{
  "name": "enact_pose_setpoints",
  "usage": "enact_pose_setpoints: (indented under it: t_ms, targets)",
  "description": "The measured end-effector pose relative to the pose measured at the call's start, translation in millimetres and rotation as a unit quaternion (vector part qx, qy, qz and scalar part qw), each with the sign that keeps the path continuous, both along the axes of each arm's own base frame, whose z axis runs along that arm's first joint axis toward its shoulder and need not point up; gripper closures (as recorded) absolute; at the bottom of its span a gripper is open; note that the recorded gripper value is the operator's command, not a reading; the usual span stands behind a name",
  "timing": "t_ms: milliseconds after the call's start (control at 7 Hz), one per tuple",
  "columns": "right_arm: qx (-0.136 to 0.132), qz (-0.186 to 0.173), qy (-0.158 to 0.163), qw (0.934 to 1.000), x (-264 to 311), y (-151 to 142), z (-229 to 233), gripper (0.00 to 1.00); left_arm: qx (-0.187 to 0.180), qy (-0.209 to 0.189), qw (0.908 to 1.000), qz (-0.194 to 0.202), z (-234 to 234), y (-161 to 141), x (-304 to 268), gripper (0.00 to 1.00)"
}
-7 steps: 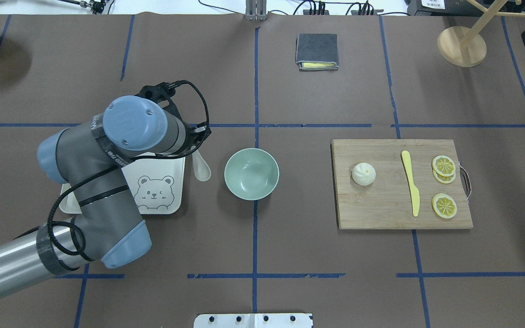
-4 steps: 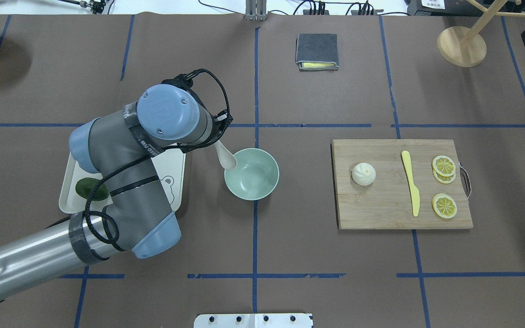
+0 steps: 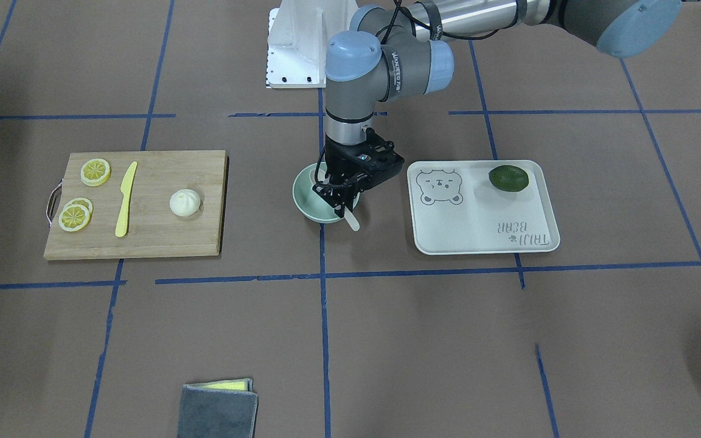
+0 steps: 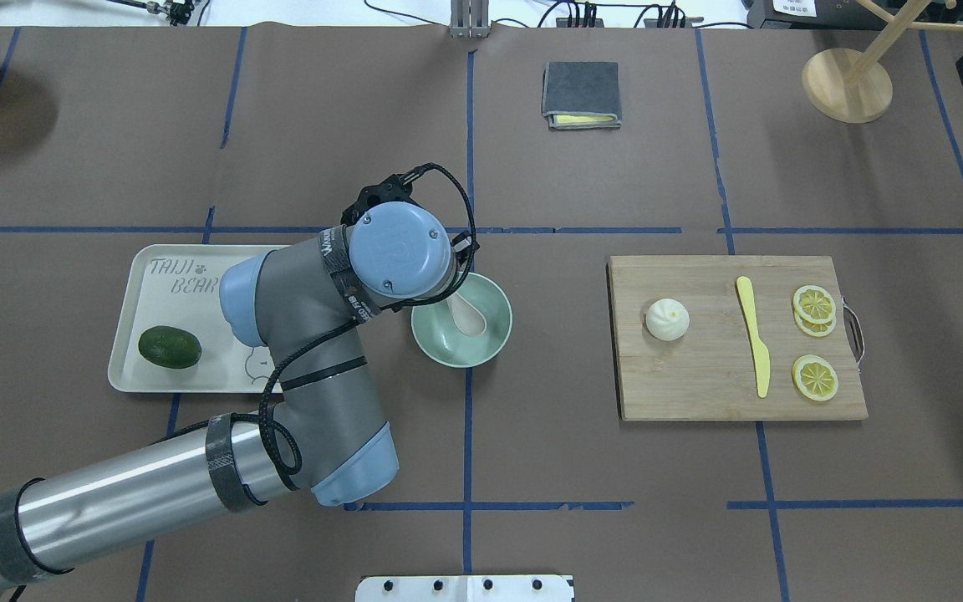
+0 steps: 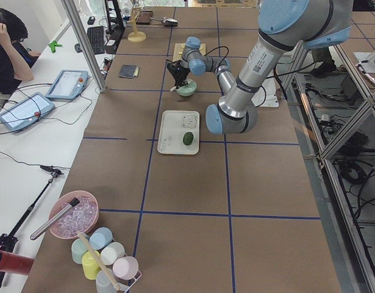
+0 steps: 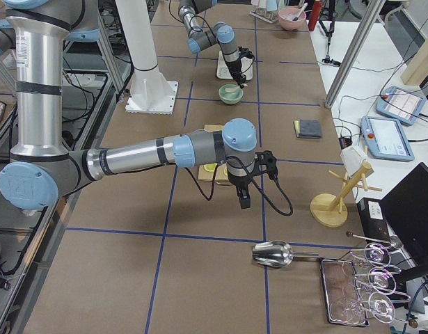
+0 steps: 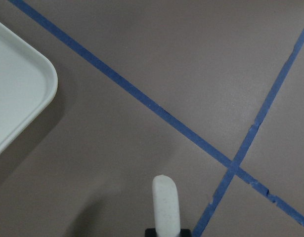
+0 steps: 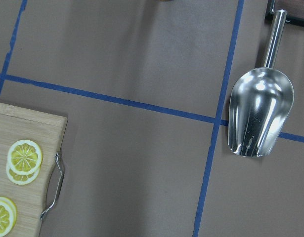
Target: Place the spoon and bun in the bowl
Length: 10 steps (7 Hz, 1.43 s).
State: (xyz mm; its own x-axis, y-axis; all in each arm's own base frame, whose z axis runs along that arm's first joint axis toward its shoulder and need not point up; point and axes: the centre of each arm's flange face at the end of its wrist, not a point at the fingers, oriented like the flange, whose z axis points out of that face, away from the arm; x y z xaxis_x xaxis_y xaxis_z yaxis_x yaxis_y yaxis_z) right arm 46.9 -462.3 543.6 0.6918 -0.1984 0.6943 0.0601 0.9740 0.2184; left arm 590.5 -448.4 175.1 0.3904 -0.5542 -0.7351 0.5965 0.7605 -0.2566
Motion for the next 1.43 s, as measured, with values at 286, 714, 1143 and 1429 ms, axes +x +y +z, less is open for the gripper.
enact_pose_setpoints:
  t_ms: [286,714,1143,1429]
  targets:
    - [0.0,0.0,0.0,1.0,0.0,0.0,0.0,0.0,0.006,-0.004,0.9999,0.007,2.6,4.2,1.9,0.62]
    - [-0.001,0.0,0.0,1.0,0.0,0.5,0.6,0.0,0.029,-0.01,0.9992,0.026,0.6,6.5,-0.6,0.0]
    - [0.007,0.0,0.0,1.0,-0.1,-0.7,-6.0,0.0,0.15,-0.045,0.9802,0.121,11.9,26.9,-52.0,0.0]
    - [0.031,-0.002,-0.002,0.9995,-0.8,-0.3,-27.9,0.0,0.251,-0.111,0.9391,0.207,20.3,9.4,-123.1,0.0]
